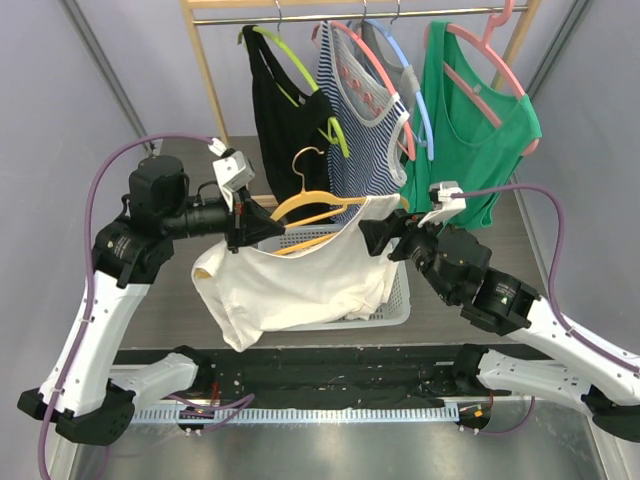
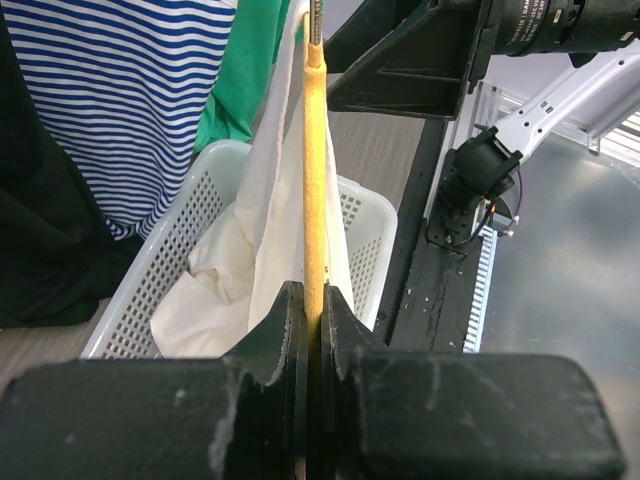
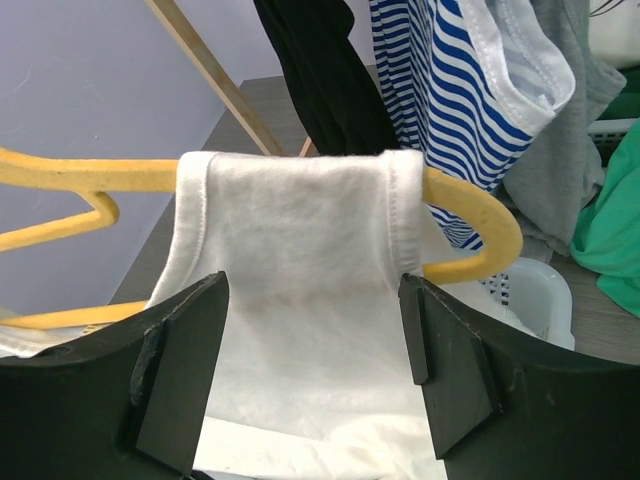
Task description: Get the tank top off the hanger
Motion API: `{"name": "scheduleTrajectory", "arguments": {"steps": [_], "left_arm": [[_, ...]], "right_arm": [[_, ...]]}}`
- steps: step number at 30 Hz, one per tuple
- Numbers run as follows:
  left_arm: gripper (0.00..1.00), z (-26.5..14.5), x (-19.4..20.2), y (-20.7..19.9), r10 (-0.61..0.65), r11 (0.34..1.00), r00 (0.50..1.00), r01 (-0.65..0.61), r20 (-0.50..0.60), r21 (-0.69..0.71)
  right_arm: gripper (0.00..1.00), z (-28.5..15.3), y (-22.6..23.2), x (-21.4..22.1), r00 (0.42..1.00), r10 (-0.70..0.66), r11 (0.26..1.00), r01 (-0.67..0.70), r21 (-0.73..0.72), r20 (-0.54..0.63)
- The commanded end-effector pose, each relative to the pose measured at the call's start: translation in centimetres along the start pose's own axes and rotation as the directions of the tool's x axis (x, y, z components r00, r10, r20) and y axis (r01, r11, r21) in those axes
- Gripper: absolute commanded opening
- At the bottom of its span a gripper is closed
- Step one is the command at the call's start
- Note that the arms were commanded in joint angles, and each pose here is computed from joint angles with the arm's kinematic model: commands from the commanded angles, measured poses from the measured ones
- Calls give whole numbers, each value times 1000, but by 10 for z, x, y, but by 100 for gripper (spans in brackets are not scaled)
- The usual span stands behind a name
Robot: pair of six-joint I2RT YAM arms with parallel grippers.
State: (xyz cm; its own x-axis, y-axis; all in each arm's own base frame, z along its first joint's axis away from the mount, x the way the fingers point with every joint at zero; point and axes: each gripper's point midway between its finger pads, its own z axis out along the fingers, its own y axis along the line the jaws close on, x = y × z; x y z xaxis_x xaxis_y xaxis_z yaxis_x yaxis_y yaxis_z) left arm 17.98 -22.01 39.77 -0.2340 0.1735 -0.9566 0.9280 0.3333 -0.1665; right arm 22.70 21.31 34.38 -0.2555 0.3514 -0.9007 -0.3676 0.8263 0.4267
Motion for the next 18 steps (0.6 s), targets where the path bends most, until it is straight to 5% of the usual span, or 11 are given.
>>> {"name": "scheduleTrajectory", "arguments": {"steps": [1,18], "left_arm": [[0,-14,-27,-18,89,996,993,-91,79,22],[0,-16,-28,-23,78,996,993,-82,83,36]], "right_arm": [[77,-8,-11,-22,997,-18,999,15,42,75],[66,7,4,-28,995,-10,1000,10,0,96]]}}
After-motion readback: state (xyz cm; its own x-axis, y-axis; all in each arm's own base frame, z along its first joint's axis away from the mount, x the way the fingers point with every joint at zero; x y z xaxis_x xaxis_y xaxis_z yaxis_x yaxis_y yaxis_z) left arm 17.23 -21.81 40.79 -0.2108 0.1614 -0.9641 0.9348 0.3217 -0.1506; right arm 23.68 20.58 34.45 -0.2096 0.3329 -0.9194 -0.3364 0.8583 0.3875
